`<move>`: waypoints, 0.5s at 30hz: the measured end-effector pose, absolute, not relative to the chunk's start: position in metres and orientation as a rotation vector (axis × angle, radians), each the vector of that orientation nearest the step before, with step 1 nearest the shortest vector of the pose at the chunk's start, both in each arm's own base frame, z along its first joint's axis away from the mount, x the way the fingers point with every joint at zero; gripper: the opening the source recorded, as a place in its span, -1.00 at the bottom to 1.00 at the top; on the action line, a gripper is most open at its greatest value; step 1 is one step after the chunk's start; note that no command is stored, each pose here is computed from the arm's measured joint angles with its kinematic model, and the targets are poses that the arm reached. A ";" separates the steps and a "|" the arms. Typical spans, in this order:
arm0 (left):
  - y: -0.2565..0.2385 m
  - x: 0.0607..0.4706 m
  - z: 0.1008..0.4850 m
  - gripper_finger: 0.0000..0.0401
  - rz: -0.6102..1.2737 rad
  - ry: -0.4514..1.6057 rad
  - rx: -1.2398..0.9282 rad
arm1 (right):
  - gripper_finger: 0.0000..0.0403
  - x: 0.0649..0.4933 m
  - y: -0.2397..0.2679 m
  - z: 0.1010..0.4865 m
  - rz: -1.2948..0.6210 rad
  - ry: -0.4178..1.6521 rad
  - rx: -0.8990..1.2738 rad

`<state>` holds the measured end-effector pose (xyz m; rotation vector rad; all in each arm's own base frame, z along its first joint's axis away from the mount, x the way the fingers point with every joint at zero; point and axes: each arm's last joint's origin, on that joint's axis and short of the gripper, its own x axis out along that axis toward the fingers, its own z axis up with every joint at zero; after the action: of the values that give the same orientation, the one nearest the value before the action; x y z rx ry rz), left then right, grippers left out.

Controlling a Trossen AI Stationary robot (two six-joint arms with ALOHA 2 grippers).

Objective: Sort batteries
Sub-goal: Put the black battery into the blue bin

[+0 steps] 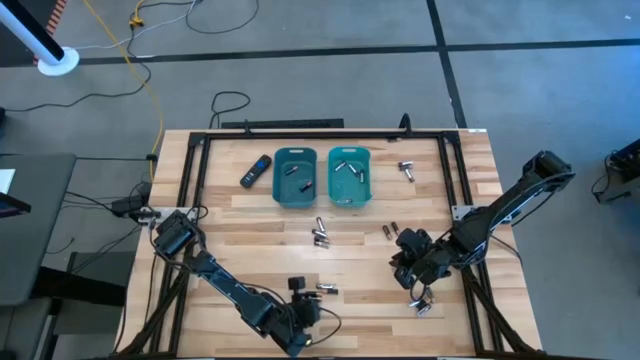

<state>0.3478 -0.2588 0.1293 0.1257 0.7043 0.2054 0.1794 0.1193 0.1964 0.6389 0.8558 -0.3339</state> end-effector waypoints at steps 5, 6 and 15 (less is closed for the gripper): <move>-0.254 0.351 0.129 -0.59 0.225 0.701 0.125 | -0.45 0.179 0.119 0.196 -0.332 0.856 0.635; -0.252 0.352 0.129 -0.59 0.229 0.702 0.124 | -0.45 0.179 0.119 0.196 -0.332 0.856 0.635; -0.234 0.360 0.125 -0.59 0.220 0.802 0.057 | -0.45 0.176 0.124 0.196 -0.306 0.867 0.622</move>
<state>0.3604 -0.2342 0.1248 0.0574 0.8021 0.2204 0.1763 0.1239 0.1964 0.6216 0.8671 -0.3057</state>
